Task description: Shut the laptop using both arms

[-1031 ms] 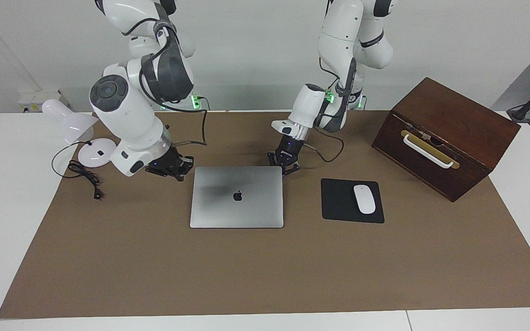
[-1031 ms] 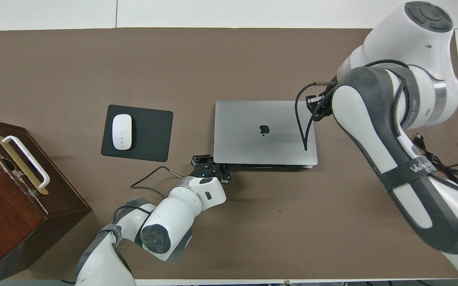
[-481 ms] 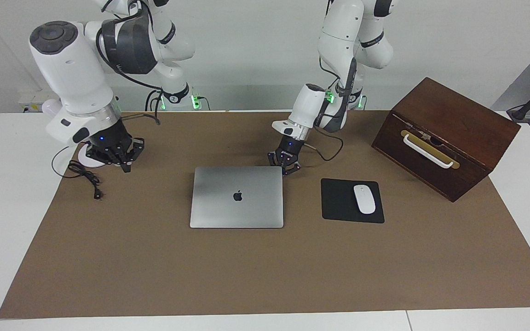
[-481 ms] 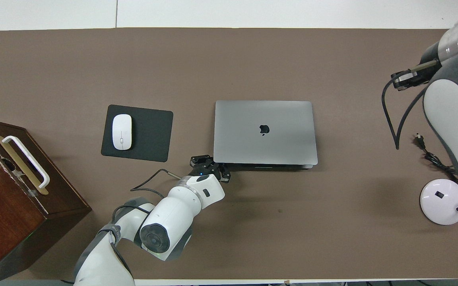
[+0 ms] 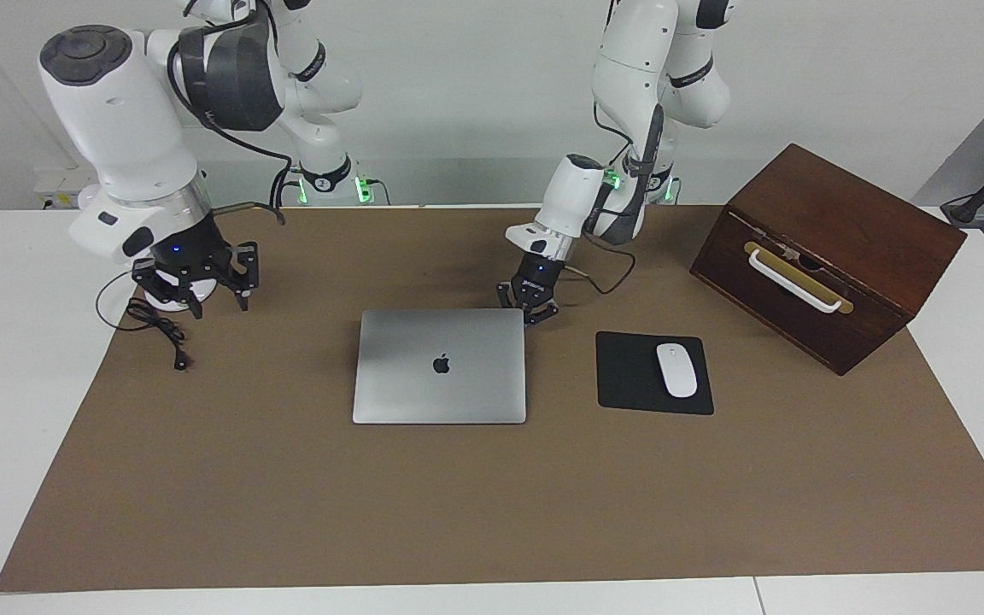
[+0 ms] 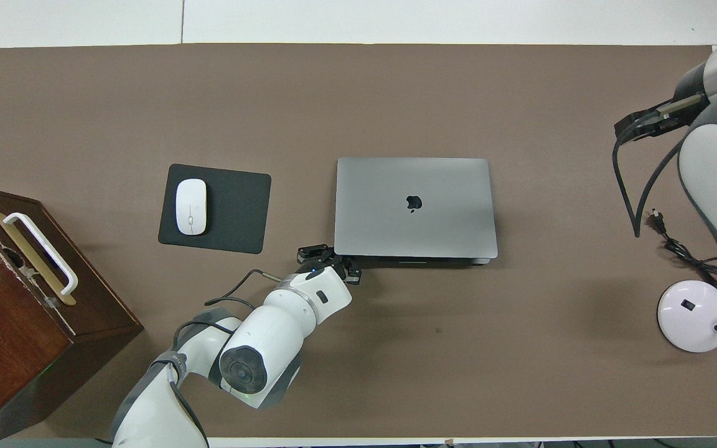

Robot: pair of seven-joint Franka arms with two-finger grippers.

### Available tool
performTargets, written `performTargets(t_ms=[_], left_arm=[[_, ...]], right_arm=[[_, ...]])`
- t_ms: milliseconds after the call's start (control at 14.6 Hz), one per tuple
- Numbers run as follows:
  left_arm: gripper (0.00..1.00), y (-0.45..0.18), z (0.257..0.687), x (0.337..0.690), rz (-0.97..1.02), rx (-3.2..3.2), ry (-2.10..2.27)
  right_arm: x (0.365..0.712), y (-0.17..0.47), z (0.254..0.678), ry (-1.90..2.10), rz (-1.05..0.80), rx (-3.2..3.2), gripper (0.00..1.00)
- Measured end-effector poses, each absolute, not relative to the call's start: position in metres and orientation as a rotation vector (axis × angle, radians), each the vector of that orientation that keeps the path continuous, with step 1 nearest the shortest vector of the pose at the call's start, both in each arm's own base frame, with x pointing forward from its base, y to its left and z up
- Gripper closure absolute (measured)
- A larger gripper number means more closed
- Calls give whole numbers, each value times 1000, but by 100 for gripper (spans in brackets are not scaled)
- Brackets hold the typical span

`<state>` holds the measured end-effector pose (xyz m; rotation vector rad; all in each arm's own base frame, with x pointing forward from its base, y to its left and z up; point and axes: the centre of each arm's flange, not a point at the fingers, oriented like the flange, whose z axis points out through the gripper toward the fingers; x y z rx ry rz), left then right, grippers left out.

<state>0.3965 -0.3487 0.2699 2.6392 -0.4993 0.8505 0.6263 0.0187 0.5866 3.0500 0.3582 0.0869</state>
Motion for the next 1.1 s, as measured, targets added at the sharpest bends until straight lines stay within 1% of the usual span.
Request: performTargets(t_ms=[69,137,206,756,1100], left_arm=[[99,-349,271,397,839,2644,-486],[99,-350,272,398,823,2653,-479],[99,-350,273,398,805,2662,-472],[99,-354,283,404,666,2732,-421],[99,-349,289,405,573,2781,-386]], right_arm=[[626,13,588,325,91,3054,18],[625,7,590,259,96,3065,5],[625,1,591,192,102,3082,0],[621,-12,595,-34,108,3146,0],[593,-6,601,-74,74,3152,0]])
